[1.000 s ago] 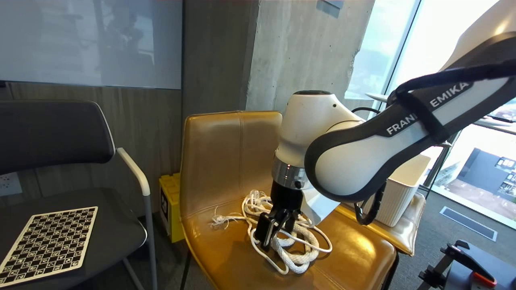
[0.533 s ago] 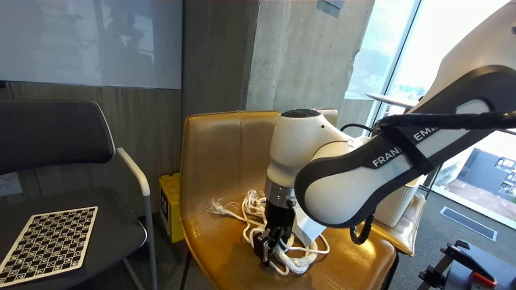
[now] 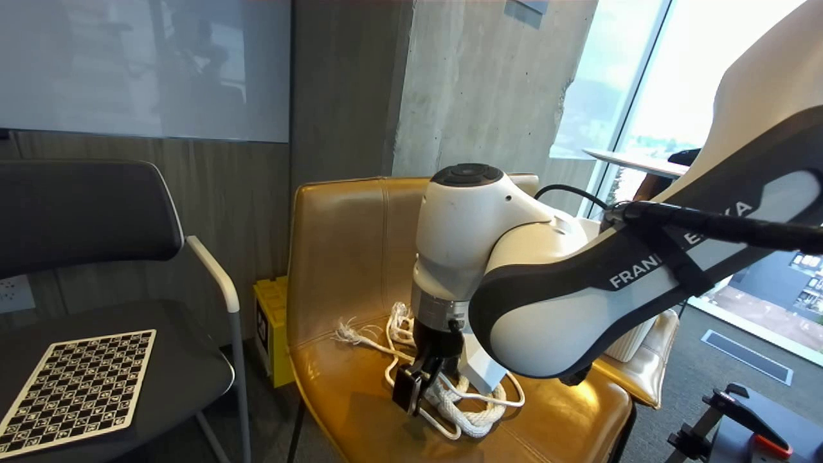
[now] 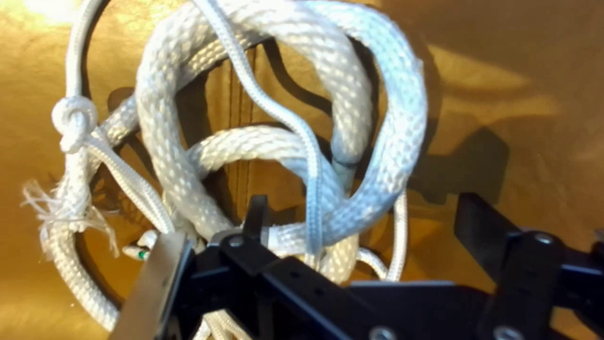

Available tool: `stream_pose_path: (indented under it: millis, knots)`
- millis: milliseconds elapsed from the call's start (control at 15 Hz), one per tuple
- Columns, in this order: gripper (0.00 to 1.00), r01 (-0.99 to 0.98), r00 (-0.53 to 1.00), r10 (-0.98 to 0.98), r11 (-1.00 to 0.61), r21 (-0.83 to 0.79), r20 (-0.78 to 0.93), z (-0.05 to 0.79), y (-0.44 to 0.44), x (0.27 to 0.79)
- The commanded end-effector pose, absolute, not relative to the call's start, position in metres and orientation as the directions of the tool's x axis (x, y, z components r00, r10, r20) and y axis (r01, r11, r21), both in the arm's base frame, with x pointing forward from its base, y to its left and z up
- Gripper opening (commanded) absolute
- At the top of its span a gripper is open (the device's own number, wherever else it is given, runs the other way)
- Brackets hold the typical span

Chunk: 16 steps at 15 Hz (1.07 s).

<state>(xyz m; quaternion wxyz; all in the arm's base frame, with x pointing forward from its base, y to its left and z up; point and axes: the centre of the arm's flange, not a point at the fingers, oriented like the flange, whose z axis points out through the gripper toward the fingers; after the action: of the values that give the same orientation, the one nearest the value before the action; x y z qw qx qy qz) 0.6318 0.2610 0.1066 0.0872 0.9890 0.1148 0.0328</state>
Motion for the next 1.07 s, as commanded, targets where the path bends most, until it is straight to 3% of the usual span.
stream_pose_path:
  millis: [0, 667, 1000]
  knots:
    - [1.00, 0.226, 0.966, 0.251, -0.940, 0.255, 0.069, 0.122, 0.264, 0.623]
    - [1.00, 0.227, 0.965, 0.255, -0.931, 0.285, 0.063, 0.156, 0.312, 0.545]
    - [1.00, 0.206, 0.970, 0.235, -0.932, 0.299, 0.063, 0.159, 0.295, 0.555]
